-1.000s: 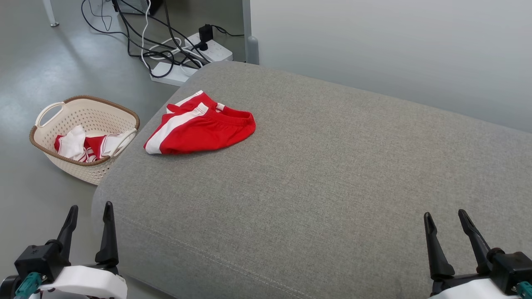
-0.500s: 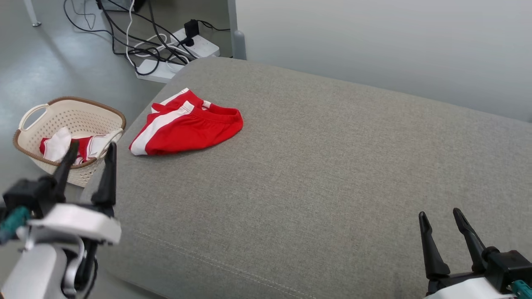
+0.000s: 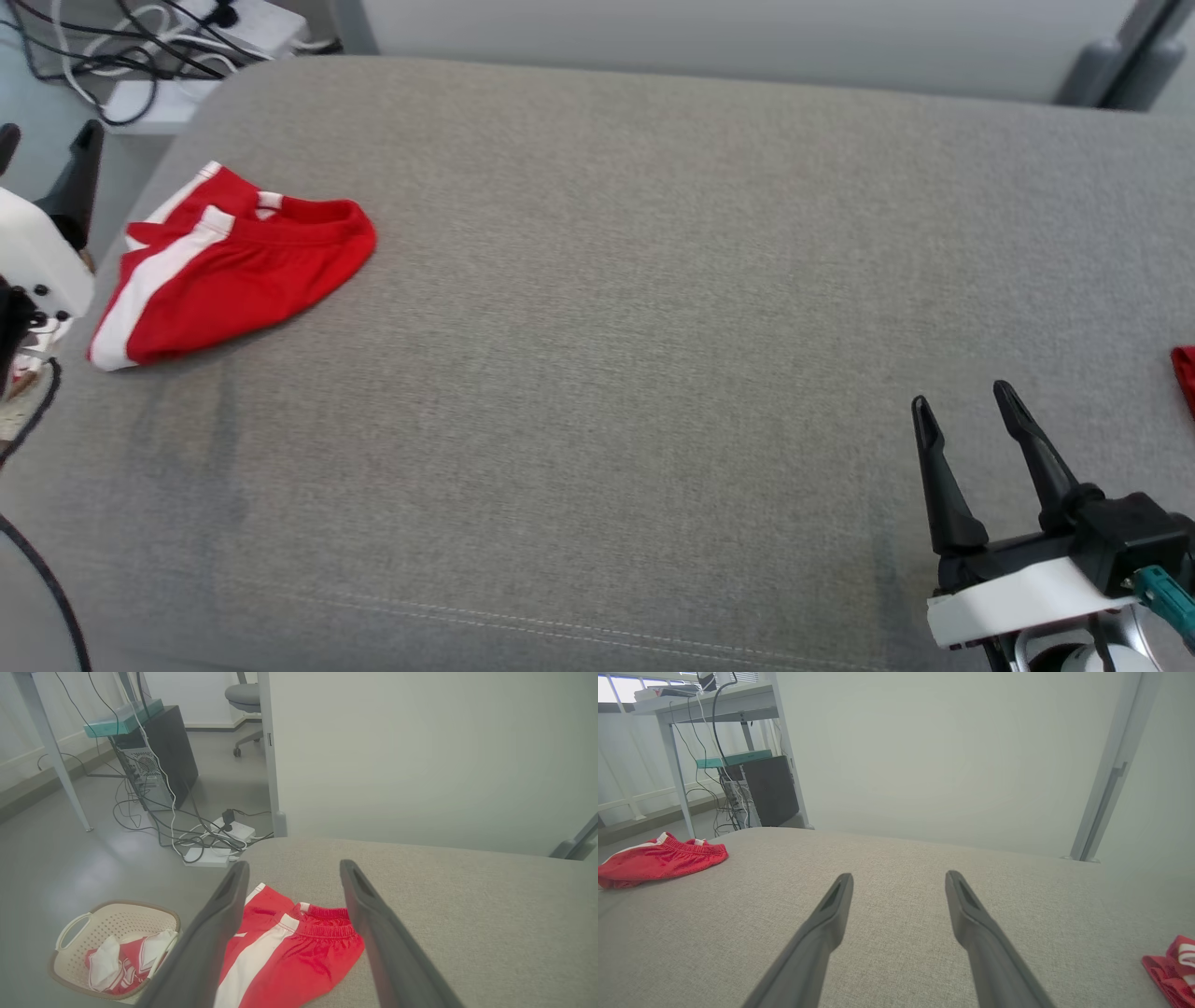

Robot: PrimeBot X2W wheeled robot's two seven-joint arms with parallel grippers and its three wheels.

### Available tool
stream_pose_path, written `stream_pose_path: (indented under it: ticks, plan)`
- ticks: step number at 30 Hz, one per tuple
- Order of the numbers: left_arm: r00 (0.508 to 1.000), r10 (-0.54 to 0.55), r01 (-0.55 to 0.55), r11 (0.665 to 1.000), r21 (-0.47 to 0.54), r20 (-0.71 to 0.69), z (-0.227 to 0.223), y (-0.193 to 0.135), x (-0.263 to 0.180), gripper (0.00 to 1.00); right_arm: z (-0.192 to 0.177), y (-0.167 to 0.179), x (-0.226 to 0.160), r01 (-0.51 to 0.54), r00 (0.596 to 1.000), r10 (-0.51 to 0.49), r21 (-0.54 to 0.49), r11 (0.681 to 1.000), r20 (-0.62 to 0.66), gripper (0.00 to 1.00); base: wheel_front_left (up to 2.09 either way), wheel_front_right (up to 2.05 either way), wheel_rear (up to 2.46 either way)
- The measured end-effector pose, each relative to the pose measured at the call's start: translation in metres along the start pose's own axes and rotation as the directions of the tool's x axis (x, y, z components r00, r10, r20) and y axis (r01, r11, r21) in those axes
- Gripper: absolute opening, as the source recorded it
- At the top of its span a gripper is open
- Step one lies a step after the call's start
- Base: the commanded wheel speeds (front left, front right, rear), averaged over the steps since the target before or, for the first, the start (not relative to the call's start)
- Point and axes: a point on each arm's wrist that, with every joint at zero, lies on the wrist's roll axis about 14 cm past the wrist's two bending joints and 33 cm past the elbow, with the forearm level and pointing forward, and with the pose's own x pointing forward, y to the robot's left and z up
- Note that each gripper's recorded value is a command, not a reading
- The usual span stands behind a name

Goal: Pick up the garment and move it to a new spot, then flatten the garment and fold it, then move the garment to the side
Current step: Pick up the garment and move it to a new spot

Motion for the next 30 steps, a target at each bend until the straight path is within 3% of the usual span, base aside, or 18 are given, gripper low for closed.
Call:
stream_pose_path:
  ticks: [5,11,23,24,25,26,27,30]
  plan:
    - [0.98,0.005,-0.016,0.998,-0.055,-0.201,-0.047,-0.001,0.046,1.0,-0.017,-0.029,0.0,0.076,0.996,-0.076,-0.003,0.997,-0.04,1.0,0.0,0.0,0.0]
    - [0.9,0.036,-0.067,0.996,-0.057,-0.434,-0.129,0.003,0.08,1.0,-0.046,-0.057,-0.002,0.144,0.983,-0.145,-0.021,0.989,-0.113,1.0,0.0,0.0,0.0]
    - [0.839,0.052,-0.088,0.995,-0.041,-0.542,-0.198,-0.003,0.113,0.99,-0.078,-0.082,0.002,0.19,0.964,-0.195,-0.041,0.981,-0.182,1.0,0.0,0.0,0.0]
    - [0.832,0.057,-0.094,0.995,-0.039,-0.551,-0.201,-0.002,0.113,0.8,-0.079,-0.083,0.001,0.192,0.963,-0.197,-0.042,0.98,-0.185,1.0,0.0,0.0,0.0]
    - [0.83,0.061,-0.103,0.994,-0.044,-0.554,-0.204,-0.001,0.113,0.52,-0.079,-0.083,0.001,0.194,0.962,-0.199,-0.044,0.98,-0.187,1.0,0.0,0.0,0.0]
    - [0.834,0.066,-0.109,0.993,-0.046,-0.547,-0.203,0.0,0.115,0.31,-0.08,-0.084,0.0,0.195,0.961,-0.2,-0.046,0.98,-0.19,1.0,0.0,0.0,0.0]
    - [0.834,0.071,-0.112,0.993,-0.042,-0.548,-0.204,0.001,0.116,0.0,-0.081,-0.085,0.0,0.196,0.961,-0.202,-0.047,0.979,-0.191,1.0,0.0,0.0,0.0]
    - [0.85,0.092,-0.13,0.991,-0.036,-0.519,-0.2,0.006,0.12,0.0,-0.08,-0.087,0.0,0.196,0.961,-0.203,-0.055,0.979,-0.189,1.0,0.0,0.0,0.0]
